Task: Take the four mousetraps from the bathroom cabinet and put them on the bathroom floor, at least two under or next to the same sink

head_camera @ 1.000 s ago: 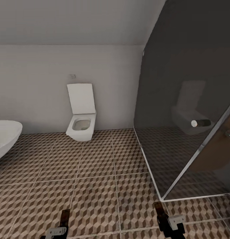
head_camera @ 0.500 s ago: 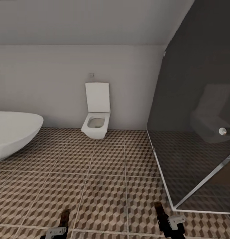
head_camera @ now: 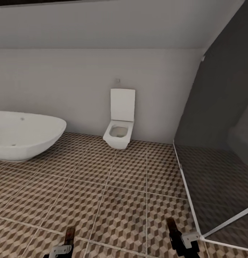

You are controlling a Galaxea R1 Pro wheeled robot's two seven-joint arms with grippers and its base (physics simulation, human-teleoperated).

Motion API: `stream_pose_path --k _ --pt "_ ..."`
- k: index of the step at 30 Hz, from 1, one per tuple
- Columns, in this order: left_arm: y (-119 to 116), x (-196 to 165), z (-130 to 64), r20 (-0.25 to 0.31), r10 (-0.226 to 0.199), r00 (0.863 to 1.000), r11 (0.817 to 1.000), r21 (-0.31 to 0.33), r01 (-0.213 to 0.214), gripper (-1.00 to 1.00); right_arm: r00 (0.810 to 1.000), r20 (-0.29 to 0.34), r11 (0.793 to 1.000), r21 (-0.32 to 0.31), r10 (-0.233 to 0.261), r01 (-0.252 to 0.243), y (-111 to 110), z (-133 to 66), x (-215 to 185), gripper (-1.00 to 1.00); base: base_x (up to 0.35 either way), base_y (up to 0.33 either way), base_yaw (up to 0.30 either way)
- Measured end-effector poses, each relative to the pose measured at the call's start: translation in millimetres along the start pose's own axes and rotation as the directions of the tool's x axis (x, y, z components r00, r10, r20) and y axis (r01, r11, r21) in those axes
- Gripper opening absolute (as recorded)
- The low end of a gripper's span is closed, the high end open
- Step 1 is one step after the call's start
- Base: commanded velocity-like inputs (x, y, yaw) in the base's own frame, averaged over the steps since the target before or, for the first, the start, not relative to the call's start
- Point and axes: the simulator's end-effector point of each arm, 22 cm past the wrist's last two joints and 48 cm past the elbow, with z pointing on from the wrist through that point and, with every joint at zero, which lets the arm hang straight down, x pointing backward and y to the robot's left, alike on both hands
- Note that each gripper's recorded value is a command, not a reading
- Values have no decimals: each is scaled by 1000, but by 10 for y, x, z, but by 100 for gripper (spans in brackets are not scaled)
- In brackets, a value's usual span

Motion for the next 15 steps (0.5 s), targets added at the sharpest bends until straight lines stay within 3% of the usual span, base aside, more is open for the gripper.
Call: stream_pose_path --k 15 --pt "1 -8 0 2 0 1000 1000 0 0 -100 1000 3 1000 0 0 0 -2 0 -11 -100 0 0 284"
